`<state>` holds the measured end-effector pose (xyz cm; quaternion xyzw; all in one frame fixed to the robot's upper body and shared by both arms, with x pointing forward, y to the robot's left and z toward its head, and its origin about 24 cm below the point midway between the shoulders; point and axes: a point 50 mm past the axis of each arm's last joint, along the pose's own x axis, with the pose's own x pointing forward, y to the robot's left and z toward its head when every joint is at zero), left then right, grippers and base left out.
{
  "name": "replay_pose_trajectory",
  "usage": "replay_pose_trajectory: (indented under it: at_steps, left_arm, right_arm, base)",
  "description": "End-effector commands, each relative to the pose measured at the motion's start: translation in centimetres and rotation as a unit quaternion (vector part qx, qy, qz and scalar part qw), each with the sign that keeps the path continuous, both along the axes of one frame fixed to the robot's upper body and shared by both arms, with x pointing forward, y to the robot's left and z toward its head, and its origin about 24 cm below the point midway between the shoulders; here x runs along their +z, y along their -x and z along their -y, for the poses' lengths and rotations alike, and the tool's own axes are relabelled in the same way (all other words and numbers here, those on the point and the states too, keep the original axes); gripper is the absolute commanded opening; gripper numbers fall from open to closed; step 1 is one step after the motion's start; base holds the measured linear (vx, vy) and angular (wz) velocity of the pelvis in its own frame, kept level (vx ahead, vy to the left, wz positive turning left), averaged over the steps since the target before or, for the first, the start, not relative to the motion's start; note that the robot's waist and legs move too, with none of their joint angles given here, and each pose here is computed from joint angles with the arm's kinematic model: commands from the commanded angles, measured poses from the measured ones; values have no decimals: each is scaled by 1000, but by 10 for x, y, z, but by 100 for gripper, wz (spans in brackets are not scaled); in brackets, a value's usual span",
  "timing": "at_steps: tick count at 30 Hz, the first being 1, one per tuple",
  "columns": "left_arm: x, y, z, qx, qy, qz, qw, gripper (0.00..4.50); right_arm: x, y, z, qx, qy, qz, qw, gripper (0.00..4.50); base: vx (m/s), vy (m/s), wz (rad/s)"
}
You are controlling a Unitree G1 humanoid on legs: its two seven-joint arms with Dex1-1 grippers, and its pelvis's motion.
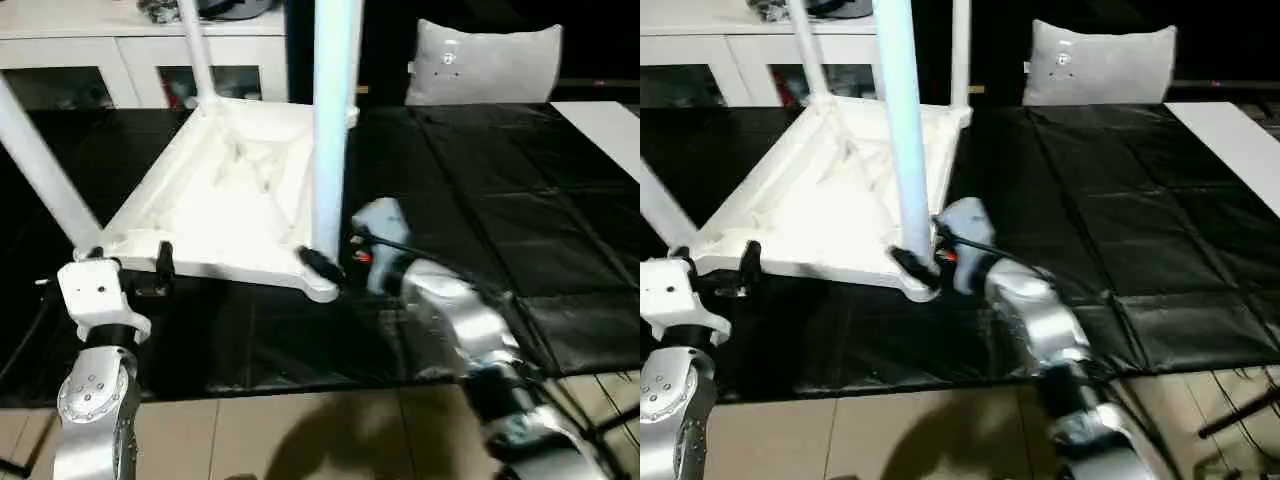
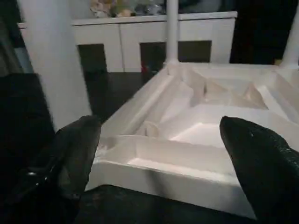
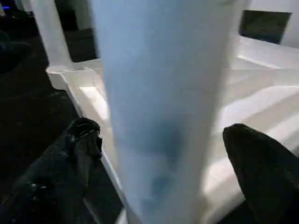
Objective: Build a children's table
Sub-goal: Flip table
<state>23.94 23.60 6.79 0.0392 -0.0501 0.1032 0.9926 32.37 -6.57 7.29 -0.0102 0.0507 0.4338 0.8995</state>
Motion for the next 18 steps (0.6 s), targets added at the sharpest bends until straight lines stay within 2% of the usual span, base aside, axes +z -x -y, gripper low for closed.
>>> replay_pose_trajectory:
  at_steps: [1, 5, 6, 8, 10, 11, 13, 15, 16, 18]
  left_arm:
    - [1, 0, -2, 13, -4, 2, 1000, 449]
    - [-1, -1, -6, 21, -11, -5, 1000, 449]
    - [0, -3, -8, 26, -17, -3, 1000, 449]
    - [1, -4, -8, 28, -22, 1, 999, 449]
    - [3, -6, -10, 22, -27, -1, 999, 449]
    - [3, -7, -12, 7, -27, -3, 1000, 449]
    - [4, -7, -12, -1, -28, -5, 1000, 449]
    - [4, -8, -12, -33, -46, -17, 998, 449]
    - [4, -10, -11, -55, -59, -31, 996, 449]
    - [3, -11, -10, -80, -53, -40, 995, 449]
  right_arm:
    - [8, -3, 0, 7, -19, 12, 1000, 450]
    - [9, -12, 1, -22, -17, 19, 999, 450]
    - [6, -20, 7, -67, -7, 15, 998, 450]
    - [5, -23, 11, -91, -4, 10, 996, 450]
    - [4, -25, 26, -132, -5, 13, 991, 450]
    - [4, -22, 40, -151, -17, 15, 988, 450]
    - [5, -21, 46, -157, -21, 16, 987, 450]
    - [6, -13, 60, -165, -29, 18, 986, 450]
    - [5, -6, 74, -176, -23, 24, 984, 450]
    - [4, 2, 88, -189, -15, 25, 981, 450]
  base:
    - [0, 0, 0]
    - [0, 0, 0]
    - [0, 0, 0]
    - [0, 0, 0]
    - [0, 0, 0]
    - [0, 0, 0]
    - [0, 0, 0]
    - [0, 0, 0]
    - [0, 0, 0]
    - [0, 0, 0]
